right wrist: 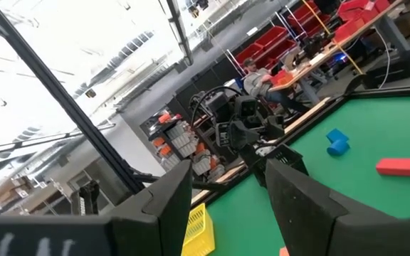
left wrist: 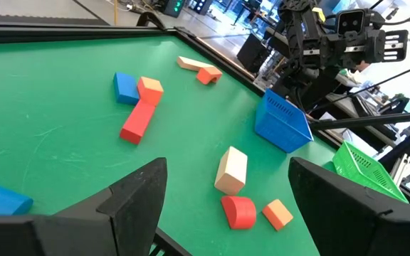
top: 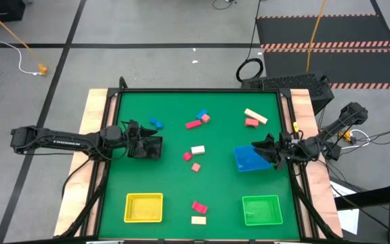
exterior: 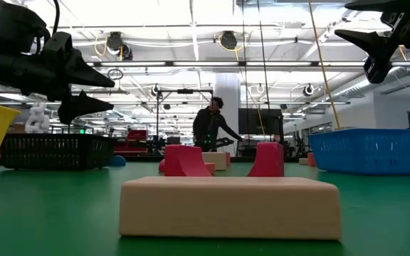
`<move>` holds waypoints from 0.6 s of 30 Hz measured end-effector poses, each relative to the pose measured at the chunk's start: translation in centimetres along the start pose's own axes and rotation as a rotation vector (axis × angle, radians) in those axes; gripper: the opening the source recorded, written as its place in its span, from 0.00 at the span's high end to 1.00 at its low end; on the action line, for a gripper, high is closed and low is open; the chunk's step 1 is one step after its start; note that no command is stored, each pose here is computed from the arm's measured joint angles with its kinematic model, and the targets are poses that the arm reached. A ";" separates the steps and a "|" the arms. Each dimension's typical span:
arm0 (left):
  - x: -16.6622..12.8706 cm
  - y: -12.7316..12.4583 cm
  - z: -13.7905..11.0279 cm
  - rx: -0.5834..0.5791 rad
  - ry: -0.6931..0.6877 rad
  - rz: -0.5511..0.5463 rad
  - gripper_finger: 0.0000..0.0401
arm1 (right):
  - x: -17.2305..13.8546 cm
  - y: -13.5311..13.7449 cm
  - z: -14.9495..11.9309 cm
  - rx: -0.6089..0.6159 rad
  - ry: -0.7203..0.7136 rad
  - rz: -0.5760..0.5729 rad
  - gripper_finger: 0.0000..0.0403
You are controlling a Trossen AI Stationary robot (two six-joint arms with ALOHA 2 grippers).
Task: Sort & place blocks by color
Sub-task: Put the top brown block into the green bin
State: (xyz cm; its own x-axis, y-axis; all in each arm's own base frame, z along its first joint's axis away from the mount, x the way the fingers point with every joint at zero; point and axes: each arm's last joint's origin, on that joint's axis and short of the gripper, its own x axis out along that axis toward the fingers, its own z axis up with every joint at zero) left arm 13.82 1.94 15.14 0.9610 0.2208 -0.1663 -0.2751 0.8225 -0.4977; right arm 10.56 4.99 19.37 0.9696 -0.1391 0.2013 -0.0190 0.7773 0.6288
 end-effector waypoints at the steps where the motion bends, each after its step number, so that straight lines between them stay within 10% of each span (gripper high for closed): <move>1: 0.0 0.0 0.0 0.000 0.000 0.000 0.27 | 0.0 0.0 0.0 -0.003 0.003 -0.001 0.58; 18: 0.0 0.0 0.0 0.000 0.000 0.000 0.27 | 0.0 0.0 0.0 0.107 -0.004 -0.004 0.58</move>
State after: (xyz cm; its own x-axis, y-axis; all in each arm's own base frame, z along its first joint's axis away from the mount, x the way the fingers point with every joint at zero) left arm 13.82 1.94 15.14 0.9610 0.2208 -0.1665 -0.2752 0.8225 -0.4977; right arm 10.55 4.98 19.38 0.9687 -0.1448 0.2016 -0.0412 0.7070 0.7060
